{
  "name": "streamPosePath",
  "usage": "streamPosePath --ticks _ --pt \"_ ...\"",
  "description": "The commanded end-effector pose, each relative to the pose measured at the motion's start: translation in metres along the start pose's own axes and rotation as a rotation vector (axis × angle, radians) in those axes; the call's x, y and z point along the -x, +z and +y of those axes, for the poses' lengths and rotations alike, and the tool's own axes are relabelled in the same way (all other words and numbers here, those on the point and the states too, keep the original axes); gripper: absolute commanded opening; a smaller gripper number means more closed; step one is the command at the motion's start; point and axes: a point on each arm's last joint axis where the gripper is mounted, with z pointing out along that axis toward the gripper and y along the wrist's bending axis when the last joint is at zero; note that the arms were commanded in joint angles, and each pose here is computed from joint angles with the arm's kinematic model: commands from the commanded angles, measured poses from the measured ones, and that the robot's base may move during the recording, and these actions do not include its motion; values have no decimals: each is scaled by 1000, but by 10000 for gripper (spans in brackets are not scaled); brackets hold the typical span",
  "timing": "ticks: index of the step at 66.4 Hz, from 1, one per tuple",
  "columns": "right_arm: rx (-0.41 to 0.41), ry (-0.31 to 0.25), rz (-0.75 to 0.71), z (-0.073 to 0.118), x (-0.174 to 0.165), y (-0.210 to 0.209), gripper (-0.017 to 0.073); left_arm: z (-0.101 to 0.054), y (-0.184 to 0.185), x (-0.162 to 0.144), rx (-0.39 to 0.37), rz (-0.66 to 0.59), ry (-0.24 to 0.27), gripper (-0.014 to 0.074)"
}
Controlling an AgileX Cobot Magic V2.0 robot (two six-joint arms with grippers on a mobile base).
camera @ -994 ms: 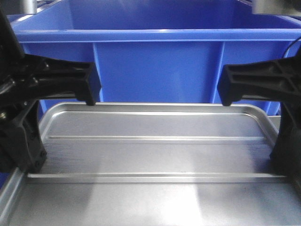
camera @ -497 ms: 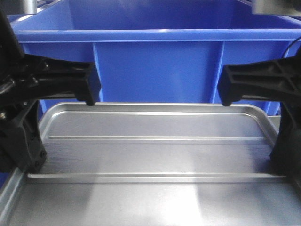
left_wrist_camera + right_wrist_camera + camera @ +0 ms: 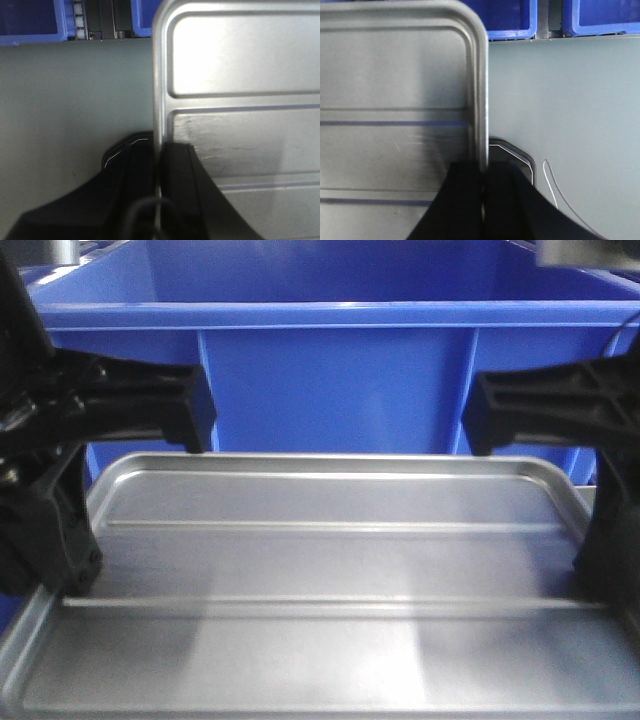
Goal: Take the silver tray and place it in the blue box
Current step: 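Raise the tray with both grippers and move it over the blue bin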
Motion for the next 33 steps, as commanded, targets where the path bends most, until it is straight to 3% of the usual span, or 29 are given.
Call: streamPosePath --ticks 1,13,25,33 --pt "62 -35 -90 8 17 -24 59 -1 -18 17 -33 -73 -22 -15" --pt "110 -89 -159 20 36 -49 59 -2 -39 41 -64 -137 34 -15" --pt "131 -87 -229 27 67 -66 59 0 -68 75 -120 -249 -4 -15" --pt "151 -119 -278 32 93 -78 59 2 -86 98 -155 -335 18 -15"
